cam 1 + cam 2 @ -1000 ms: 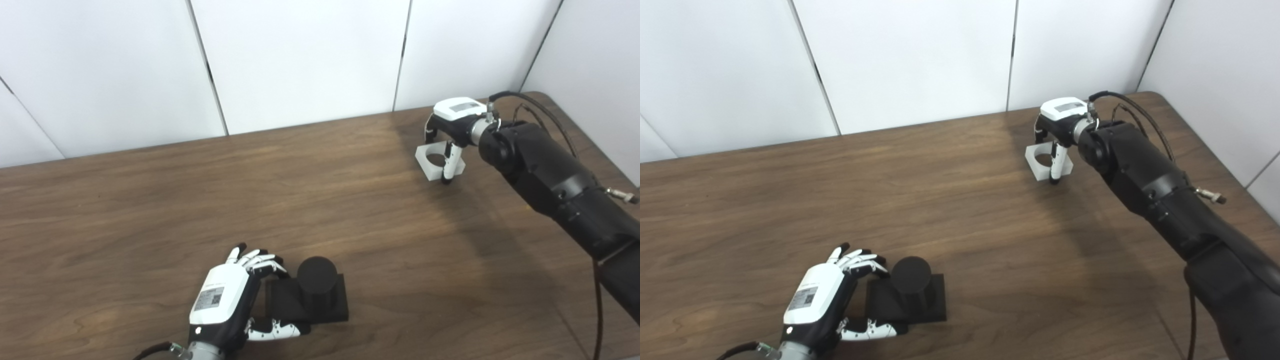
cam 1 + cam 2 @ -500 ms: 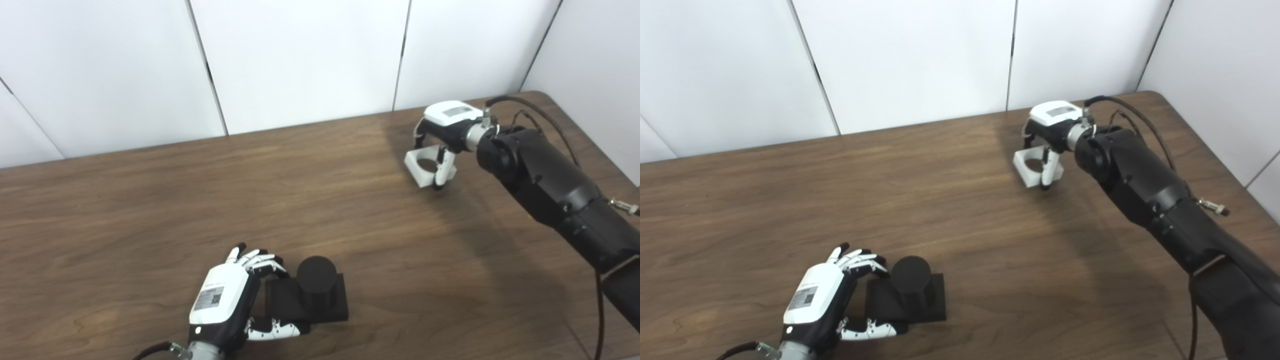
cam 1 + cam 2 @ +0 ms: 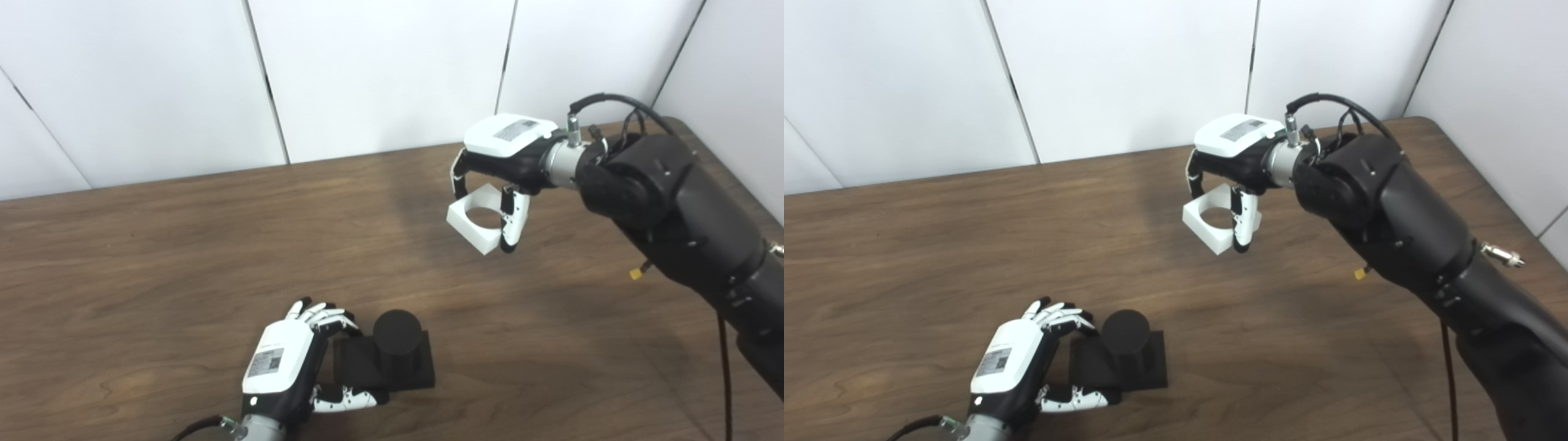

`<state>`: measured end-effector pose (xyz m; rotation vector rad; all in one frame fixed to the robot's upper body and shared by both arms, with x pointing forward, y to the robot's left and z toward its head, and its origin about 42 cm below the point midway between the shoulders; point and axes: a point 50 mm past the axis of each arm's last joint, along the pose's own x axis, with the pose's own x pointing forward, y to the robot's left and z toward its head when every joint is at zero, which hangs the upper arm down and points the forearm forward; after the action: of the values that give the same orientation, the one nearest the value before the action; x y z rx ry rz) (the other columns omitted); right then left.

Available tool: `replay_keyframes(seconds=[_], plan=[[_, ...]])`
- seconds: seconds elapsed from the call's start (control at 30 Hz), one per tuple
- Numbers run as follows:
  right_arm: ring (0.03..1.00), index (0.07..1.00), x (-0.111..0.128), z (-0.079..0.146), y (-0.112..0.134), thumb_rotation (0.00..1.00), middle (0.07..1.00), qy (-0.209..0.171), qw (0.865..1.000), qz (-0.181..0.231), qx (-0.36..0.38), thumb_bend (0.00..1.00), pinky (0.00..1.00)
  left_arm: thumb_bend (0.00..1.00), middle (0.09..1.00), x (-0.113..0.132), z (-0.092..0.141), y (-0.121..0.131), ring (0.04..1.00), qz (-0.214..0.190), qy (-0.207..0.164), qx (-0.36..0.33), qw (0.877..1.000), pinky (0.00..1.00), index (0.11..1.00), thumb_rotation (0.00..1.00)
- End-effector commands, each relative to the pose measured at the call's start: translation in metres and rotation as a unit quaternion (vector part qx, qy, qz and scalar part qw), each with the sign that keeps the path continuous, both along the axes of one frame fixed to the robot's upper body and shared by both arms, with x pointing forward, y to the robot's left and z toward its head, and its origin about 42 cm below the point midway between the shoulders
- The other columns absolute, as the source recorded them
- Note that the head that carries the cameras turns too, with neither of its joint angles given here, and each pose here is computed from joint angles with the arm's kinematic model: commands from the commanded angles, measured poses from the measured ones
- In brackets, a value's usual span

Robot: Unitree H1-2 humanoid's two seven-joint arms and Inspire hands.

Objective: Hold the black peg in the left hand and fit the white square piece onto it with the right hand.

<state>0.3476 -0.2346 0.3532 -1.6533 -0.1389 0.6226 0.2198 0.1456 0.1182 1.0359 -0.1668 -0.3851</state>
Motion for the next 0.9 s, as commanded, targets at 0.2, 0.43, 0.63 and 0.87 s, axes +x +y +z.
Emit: replay_keyframes(seconds=[0.2,0.43,0.63,0.87], plan=[[0.811,0.484,-0.026,0.035,0.030,0.13,0.763,-0.034,0.996,0.079,0.021,0.52,0.75,0.51,0.777,0.000,-0.010,-0.019,0.857,-0.004,0.035,0.034,0.999,0.92,0.487,0.05],[0.816,0.483,-0.049,0.047,0.045,0.13,0.764,-0.036,0.991,0.122,0.034,0.52,0.77,0.51,0.775,0.001,-0.006,-0.029,0.852,-0.003,0.035,0.032,0.999,0.92,0.486,0.05],[0.802,0.483,-0.063,0.044,0.052,0.13,0.756,-0.030,0.987,0.153,0.047,0.52,0.76,0.51,0.775,0.003,-0.002,-0.036,0.842,-0.005,0.042,0.023,0.999,0.90,0.487,0.05],[0.790,0.483,-0.062,0.029,0.053,0.13,0.743,-0.010,0.986,0.155,0.055,0.52,0.74,0.51,0.773,0.003,0.003,-0.040,0.839,-0.002,0.046,0.019,0.999,0.90,0.486,0.05]])
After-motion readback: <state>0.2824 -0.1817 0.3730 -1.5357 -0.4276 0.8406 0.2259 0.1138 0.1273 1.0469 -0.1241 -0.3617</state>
